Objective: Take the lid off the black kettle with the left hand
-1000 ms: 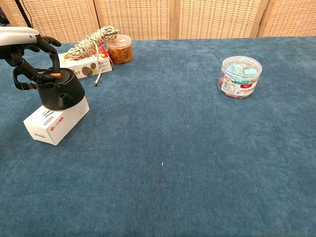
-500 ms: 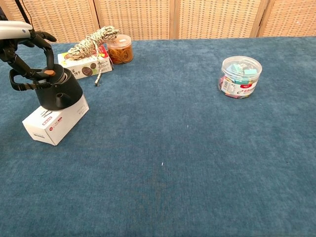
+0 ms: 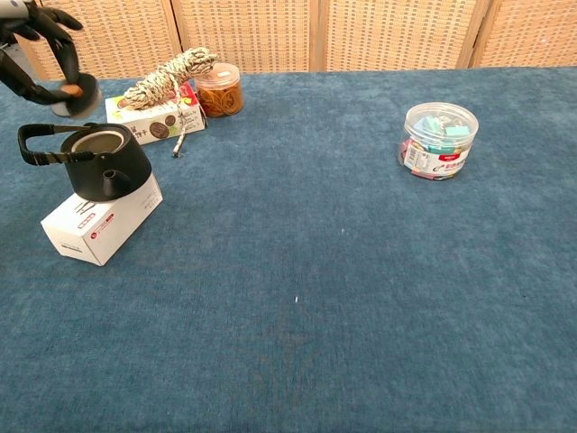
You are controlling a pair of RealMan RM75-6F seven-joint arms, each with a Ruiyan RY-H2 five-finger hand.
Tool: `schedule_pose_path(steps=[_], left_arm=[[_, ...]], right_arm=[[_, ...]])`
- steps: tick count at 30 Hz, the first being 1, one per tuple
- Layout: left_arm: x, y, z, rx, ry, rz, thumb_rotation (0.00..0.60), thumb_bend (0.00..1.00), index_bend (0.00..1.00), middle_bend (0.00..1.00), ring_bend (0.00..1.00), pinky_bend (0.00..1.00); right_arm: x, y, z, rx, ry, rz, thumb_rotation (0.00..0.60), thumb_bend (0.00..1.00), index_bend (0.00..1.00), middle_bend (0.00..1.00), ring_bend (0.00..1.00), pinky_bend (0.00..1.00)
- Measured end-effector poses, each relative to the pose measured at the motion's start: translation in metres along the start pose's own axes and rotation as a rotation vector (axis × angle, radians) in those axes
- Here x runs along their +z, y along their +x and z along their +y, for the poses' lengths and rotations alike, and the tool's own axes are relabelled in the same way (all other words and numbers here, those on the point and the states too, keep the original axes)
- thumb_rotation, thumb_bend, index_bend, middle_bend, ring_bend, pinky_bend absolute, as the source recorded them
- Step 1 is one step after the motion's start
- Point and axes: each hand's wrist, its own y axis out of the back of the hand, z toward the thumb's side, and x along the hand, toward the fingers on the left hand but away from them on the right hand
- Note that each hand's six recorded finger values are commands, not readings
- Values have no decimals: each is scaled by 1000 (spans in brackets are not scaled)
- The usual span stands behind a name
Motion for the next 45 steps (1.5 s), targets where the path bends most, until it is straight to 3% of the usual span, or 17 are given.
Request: schedule_pose_path(steps=[6,13,23,32,40,45], left_arm=[[-30,0,13,20,-15,58,600,372,634,0,0,0],[-68,9,2,-28,-18,118,600,373,634,0,0,0],[-114,31,-44,-148,-51,180,600,395,634,0,0,0],[-114,43,-78,-209,-102,165,600,394,613,0,0,0],[-115,39,-71,-207,-136,148,600,232,144,0,0,0],[-117,27,-54,-182,-148,130,600,197,28,0,0,0]], right_arm=[[2,0,-1,5,4,5,600,0,0,0,0,0],[6,1,-5,13,14,15,600,0,0,0,0,0],[8,1,-12,31,26,16,600,0,0,0,0,0],[5,-1,-15,37,33,6,600,0,0,0,0,0],[7,-1,-16,39,38,8,600,0,0,0,0,0],[11,0,-17,39,39,19,600,0,0,0,0,0]])
